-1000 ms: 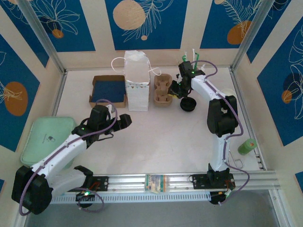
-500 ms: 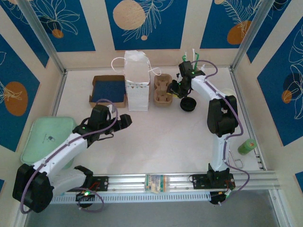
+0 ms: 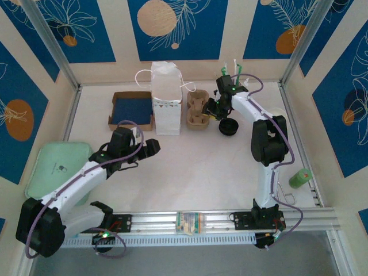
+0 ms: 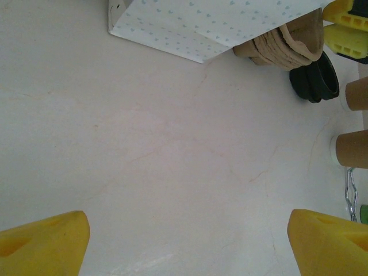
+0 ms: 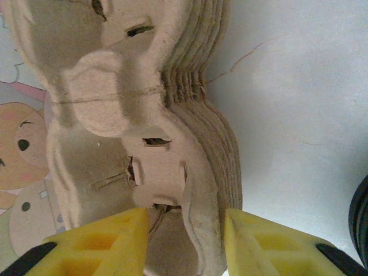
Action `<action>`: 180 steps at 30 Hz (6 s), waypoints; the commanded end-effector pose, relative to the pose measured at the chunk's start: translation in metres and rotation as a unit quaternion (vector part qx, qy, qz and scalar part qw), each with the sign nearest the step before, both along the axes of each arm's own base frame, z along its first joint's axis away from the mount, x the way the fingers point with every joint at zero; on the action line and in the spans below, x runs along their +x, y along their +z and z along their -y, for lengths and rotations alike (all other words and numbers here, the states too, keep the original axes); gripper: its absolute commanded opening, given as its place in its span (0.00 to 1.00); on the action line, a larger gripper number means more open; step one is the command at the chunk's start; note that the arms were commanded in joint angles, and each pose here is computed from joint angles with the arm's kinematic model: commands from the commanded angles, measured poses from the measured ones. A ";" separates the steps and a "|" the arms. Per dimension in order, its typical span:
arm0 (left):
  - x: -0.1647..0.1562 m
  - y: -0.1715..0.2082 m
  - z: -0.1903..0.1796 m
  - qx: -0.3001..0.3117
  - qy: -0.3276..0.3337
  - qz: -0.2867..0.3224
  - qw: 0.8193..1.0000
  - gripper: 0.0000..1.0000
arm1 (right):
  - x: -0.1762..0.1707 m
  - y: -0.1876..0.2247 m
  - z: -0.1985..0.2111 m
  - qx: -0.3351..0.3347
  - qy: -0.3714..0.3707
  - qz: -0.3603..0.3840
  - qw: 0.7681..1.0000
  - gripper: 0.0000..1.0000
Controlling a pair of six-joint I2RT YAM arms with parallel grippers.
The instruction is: Pack the takeout coffee
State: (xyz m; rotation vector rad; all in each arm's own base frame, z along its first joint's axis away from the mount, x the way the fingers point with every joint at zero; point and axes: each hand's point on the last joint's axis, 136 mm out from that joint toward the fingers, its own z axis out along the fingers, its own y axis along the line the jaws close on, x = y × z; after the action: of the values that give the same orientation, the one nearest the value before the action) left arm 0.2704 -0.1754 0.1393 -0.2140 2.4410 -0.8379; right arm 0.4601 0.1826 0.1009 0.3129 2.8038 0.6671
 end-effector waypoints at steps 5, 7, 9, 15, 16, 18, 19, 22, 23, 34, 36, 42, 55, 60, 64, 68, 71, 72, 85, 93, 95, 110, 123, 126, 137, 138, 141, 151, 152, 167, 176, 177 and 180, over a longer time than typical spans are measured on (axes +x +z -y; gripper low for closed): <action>0.005 0.000 0.001 -0.011 0.000 -0.001 1.000 0.89 | -0.003 -0.005 -0.006 -0.001 0.011 -0.011 1.000 0.40; 0.005 0.000 0.001 -0.011 0.000 -0.001 1.000 0.89 | -0.004 -0.004 -0.007 0.002 0.012 -0.011 1.000 0.38; 0.005 0.000 0.001 -0.011 0.000 -0.001 1.000 0.89 | -0.003 -0.002 -0.007 0.001 0.011 -0.009 1.000 0.38; 0.005 0.001 0.001 -0.011 0.000 0.000 1.000 0.89 | -0.004 0.003 -0.003 -0.012 0.008 -0.005 1.000 0.38; 0.005 0.000 0.001 -0.011 0.000 0.000 1.000 0.89 | -0.004 0.004 -0.002 -0.013 0.008 -0.004 1.000 0.38; 0.005 0.001 0.000 -0.012 0.001 0.001 1.000 0.89 | -0.004 0.005 -0.002 -0.016 0.008 -0.003 1.000 0.39; 0.005 0.000 0.000 -0.012 0.000 -0.001 1.000 0.89 | -0.005 0.006 -0.002 -0.017 0.008 -0.003 1.000 0.39; 0.005 0.000 0.000 -0.012 0.000 0.000 1.000 0.89 | -0.006 0.008 -0.002 -0.019 0.008 0.000 1.000 0.39; 0.005 0.000 0.000 -0.012 0.000 0.000 1.000 0.89 | -0.005 0.010 -0.002 -0.020 0.008 0.002 1.000 0.39; 0.003 0.001 -0.001 -0.013 0.002 0.000 1.000 0.89 | -0.006 0.021 -0.007 -0.017 0.011 0.015 1.000 0.39; 0.003 0.001 -0.001 -0.013 0.003 0.000 1.000 0.89 | -0.007 0.023 -0.007 -0.017 0.010 0.017 1.000 0.38; 0.003 0.001 -0.002 -0.014 0.004 0.001 1.000 0.89 | -0.007 0.025 -0.006 -0.019 0.010 0.018 1.000 0.37; 0.002 0.001 -0.002 -0.015 0.004 0.001 1.000 0.88 | -0.008 0.021 -0.014 -0.002 0.015 0.011 1.000 0.31; 0.002 0.000 -0.003 -0.014 0.004 -0.001 1.000 0.88 | -0.009 0.021 -0.012 -0.001 0.012 0.010 1.000 0.23; 0.002 -0.001 -0.002 -0.015 0.004 -0.001 1.000 0.88 | -0.009 0.025 -0.014 0.004 0.012 0.013 1.000 0.17; 0.002 0.001 -0.002 -0.017 0.005 0.000 1.000 0.88 | -0.008 0.026 -0.013 0.015 0.009 0.012 1.000 0.12; 0.002 0.000 -0.003 -0.016 0.005 0.000 1.000 0.88 | -0.009 0.030 -0.015 0.036 0.008 0.014 0.999 0.07; 0.002 0.000 -0.003 -0.016 0.005 -0.001 1.000 0.88 | -0.008 0.030 -0.015 0.040 0.008 0.015 0.999 0.06; 0.002 0.002 -0.003 -0.019 0.005 0.001 1.000 0.88 | -0.009 0.050 -0.011 0.095 -0.004 0.034 0.995 0.00; 0.002 0.003 -0.004 -0.020 0.008 0.002 1.000 0.88 | -0.011 0.057 -0.004 0.151 -0.017 0.041 0.988 0.00; 0.003 0.004 -0.003 -0.021 0.008 0.002 1.000 0.88 | -0.012 0.063 -0.004 0.168 -0.015 0.048 0.985 0.00; 0.006 0.011 -0.001 -0.027 0.008 0.010 1.000 0.87 | -0.026 0.101 -0.002 0.262 0.006 0.085 0.961 0.00; 0.006 0.009 -0.001 -0.028 0.007 0.009 1.000 0.87 | -0.054 0.095 0.008 0.296 0.005 0.075 0.952 0.00; 0.006 0.009 -0.001 -0.028 0.008 0.009 1.000 0.87 | -0.061 0.084 0.012 0.296 0.002 0.064 0.953 0.00; 0.007 0.010 0.000 -0.031 0.006 0.011 0.999 0.87 | -0.073 0.049 0.029 0.264 -0.017 0.031 0.964 0.04; 0.007 0.009 0.000 -0.032 0.006 0.011 0.999 0.87 | -0.072 0.050 0.030 0.258 -0.018 0.033 0.965 0.07; 0.007 0.010 0.001 -0.033 0.006 0.011 0.999 0.87 | -0.069 0.055 0.033 0.242 -0.019 0.039 0.969 0.15; 0.006 0.010 -0.001 -0.031 0.008 0.013 0.999 0.87 | -0.061 0.078 0.042 0.096 -0.019 0.088 0.991 0.34; 0.006 0.010 -0.001 -0.032 0.007 0.013 0.999 0.87 | -0.060 0.082 0.042 0.072 -0.018 0.095 0.993 0.35; 0.003 0.013 -0.006 -0.024 0.013 0.019 0.999 0.87 | -0.029 0.093 0.024 -0.205 0.013 0.064 0.977 0.51; 0.001 0.012 -0.008 -0.020 0.013 0.020 1.000 0.87 | -0.019 0.064 0.012 -0.240 0.022 0.018 0.970 0.55; 0.001 0.012 -0.008 -0.020 0.014 0.020 1.000 0.87 | -0.019 0.062 0.011 -0.240 0.023 0.017 0.970 0.55; 0.001 0.011 -0.009 -0.020 0.014 0.019 1.000 0.87 | -0.018 0.057 0.009 -0.238 0.025 0.013 0.971 0.54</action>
State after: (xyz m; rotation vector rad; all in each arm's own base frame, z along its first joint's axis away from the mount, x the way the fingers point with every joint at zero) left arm 0.2734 -0.1751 0.1557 -0.2307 2.3751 -0.9015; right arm 0.4448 0.1757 0.1537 0.1343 2.8299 0.0252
